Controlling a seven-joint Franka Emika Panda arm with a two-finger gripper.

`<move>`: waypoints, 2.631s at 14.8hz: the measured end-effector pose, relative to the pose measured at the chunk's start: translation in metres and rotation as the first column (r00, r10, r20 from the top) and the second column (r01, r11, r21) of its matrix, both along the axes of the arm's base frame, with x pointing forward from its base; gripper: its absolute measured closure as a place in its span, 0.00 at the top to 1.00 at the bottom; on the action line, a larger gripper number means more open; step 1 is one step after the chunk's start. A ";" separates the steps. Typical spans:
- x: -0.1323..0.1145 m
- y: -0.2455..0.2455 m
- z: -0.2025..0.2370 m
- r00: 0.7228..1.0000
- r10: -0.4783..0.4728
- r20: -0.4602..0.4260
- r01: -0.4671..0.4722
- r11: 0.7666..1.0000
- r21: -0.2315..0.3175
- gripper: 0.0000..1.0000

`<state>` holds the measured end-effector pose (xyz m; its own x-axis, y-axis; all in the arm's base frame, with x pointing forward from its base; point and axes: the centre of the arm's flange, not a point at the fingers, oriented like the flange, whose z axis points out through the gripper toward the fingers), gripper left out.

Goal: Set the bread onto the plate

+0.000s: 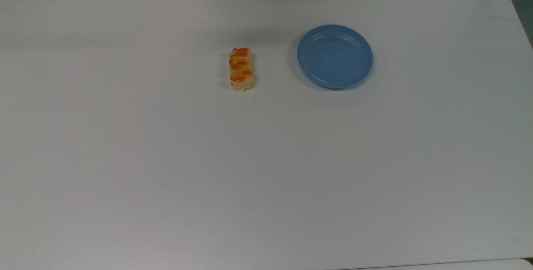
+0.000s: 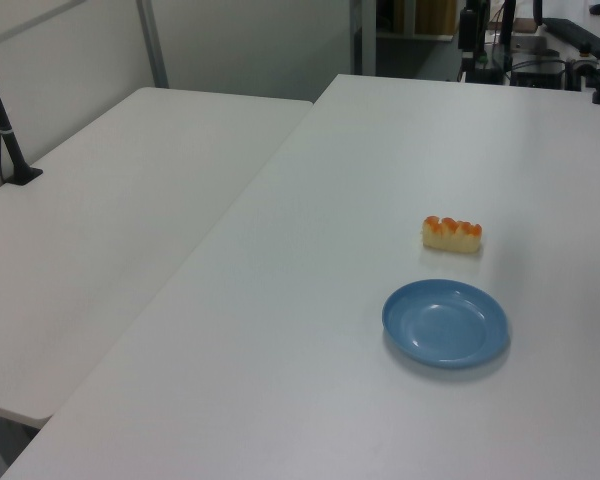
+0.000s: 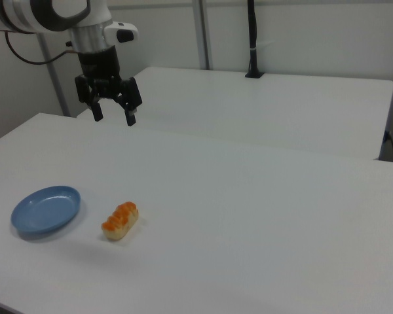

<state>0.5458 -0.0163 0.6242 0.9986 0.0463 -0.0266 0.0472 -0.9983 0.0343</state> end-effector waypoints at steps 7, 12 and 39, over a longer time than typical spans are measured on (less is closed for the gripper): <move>0.008 0.006 -0.032 1.000 -0.006 -0.012 0.006 1.000 0.020 1.00; 0.029 0.017 -0.101 0.999 -0.025 -0.039 0.026 0.999 0.026 1.00; 0.031 0.121 -0.255 0.987 0.044 -0.152 -0.053 0.997 -0.058 0.32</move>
<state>0.5771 0.1045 0.3690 0.9795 0.0882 -0.1811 0.1048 -0.9909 0.0842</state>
